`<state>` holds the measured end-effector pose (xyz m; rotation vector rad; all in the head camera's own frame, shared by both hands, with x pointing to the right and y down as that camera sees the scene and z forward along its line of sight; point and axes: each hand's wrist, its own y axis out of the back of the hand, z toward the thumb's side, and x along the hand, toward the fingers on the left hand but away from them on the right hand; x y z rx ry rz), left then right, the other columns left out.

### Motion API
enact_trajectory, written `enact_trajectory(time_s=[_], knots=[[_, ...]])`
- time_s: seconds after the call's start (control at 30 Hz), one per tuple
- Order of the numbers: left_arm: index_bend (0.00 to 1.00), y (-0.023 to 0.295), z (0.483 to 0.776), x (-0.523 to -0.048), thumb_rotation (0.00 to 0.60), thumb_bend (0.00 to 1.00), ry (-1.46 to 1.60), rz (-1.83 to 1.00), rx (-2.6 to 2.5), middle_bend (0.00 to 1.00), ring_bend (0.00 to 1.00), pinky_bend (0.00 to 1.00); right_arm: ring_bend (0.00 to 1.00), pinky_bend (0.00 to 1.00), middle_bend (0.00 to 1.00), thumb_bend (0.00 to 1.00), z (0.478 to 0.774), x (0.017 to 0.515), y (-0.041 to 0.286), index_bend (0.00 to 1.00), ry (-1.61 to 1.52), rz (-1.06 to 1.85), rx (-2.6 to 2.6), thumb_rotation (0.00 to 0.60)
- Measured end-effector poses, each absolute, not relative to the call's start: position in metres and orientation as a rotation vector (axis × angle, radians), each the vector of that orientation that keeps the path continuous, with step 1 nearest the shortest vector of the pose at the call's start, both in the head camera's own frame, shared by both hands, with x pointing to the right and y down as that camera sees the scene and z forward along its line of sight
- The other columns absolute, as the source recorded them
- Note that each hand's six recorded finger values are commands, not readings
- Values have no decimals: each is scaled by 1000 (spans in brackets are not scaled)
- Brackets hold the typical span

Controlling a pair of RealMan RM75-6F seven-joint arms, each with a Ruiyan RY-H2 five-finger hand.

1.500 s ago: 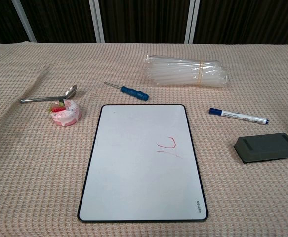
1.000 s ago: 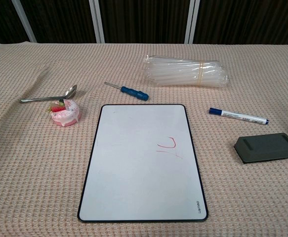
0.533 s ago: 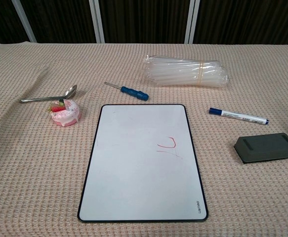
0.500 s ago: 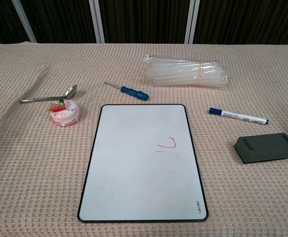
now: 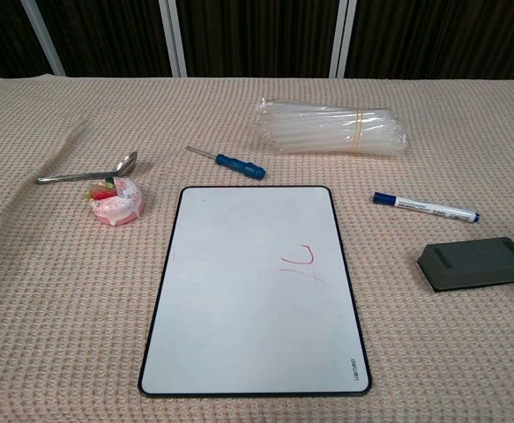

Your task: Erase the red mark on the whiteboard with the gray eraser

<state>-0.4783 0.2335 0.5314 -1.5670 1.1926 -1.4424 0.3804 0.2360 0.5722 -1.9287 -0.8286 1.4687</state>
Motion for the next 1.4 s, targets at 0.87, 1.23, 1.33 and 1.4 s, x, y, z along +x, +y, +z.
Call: enact_trajectory(time_s=[0.87, 1.23, 1.33, 1.4], knots=[[163, 229, 531, -485, 600, 489, 1216, -1467, -1557, 8, 0, 42, 305, 287, 318, 234, 657, 282, 180, 293, -438, 1473, -2027, 600], [170, 230, 532, -485, 600, 490, 1209, -1473, -1556, 8, 0, 43, 358, 325, 369, 258, 665, 283, 185, 364, -411, 1499, -1996, 600], [171, 230, 532, -485, 600, 489, 1207, -1478, -1555, 8, 0, 43, 370, 341, 380, 282, 667, 285, 185, 382, -410, 1503, -1977, 600], [171, 230, 532, -485, 600, 489, 1207, -1477, -1554, 8, 0, 43, 377, 355, 385, 298, 668, 286, 185, 389, -408, 1506, -1974, 600]])
